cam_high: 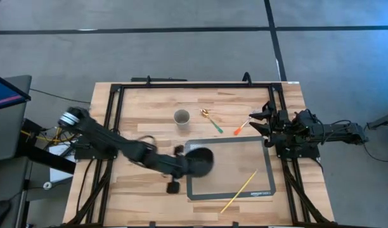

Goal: Pick & Place Utensil
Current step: Put the black bowl on the gray mat

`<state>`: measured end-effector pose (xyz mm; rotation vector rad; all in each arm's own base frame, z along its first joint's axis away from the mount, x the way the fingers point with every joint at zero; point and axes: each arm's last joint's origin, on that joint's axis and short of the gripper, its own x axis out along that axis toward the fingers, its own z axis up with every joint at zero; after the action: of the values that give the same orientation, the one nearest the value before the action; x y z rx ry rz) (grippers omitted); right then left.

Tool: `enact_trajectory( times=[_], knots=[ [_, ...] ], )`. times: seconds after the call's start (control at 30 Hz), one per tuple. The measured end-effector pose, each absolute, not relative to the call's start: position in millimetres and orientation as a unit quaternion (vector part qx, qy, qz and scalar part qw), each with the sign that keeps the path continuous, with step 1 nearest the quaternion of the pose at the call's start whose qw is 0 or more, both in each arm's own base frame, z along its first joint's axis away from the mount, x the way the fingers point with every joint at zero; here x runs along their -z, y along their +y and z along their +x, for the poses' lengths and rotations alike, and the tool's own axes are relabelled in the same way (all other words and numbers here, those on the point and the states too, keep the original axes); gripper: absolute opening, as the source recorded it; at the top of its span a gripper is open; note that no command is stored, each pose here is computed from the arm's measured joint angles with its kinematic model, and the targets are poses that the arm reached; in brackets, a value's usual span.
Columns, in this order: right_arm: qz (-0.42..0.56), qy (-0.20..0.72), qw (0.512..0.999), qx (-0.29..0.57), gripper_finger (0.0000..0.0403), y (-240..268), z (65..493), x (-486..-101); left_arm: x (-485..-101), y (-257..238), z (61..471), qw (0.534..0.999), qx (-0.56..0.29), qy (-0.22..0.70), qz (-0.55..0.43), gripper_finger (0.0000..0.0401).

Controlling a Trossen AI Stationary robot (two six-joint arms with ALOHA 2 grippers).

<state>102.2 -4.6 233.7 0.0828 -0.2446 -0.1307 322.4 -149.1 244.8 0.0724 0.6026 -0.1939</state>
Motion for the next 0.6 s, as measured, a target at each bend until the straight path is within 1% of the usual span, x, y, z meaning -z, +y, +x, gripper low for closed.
enact_trajectory(
  times=[0.1,0.23,0.3,0.4,0.5,0.6],
  knots=[
    [0.042,-0.127,0.989,0.065,0.0155,-4.6,101.9,-234.6,-244.1,-160.4,350.5,0.950,0.129,0.272,0.080,0.0003],
    [0.044,-0.154,0.985,0.064,0.0155,-4.6,100.5,-239.8,-250.8,-169.7,375.6,0.952,0.165,0.238,0.096,0.0002],
    [0.049,-0.164,0.983,0.062,0.0155,-4.5,99.8,-241.5,-240.7,-170.6,384.1,0.950,0.162,0.252,0.093,0.0002],
    [0.049,-0.161,0.984,0.062,0.0154,-4.4,100.1,-241.0,-215.3,-172.4,394.0,0.944,0.151,0.276,0.097,0.0002],
    [0.049,-0.158,0.984,0.062,0.0151,-4.4,100.3,-240.5,-199.0,-179.4,403.7,0.950,0.143,0.255,0.110,0.0002],
    [0.052,-0.152,0.985,0.060,0.0149,-4.3,100.2,-239.2,-186.7,-185.6,411.0,0.955,0.156,0.232,0.102,0.0002]
  ],
)
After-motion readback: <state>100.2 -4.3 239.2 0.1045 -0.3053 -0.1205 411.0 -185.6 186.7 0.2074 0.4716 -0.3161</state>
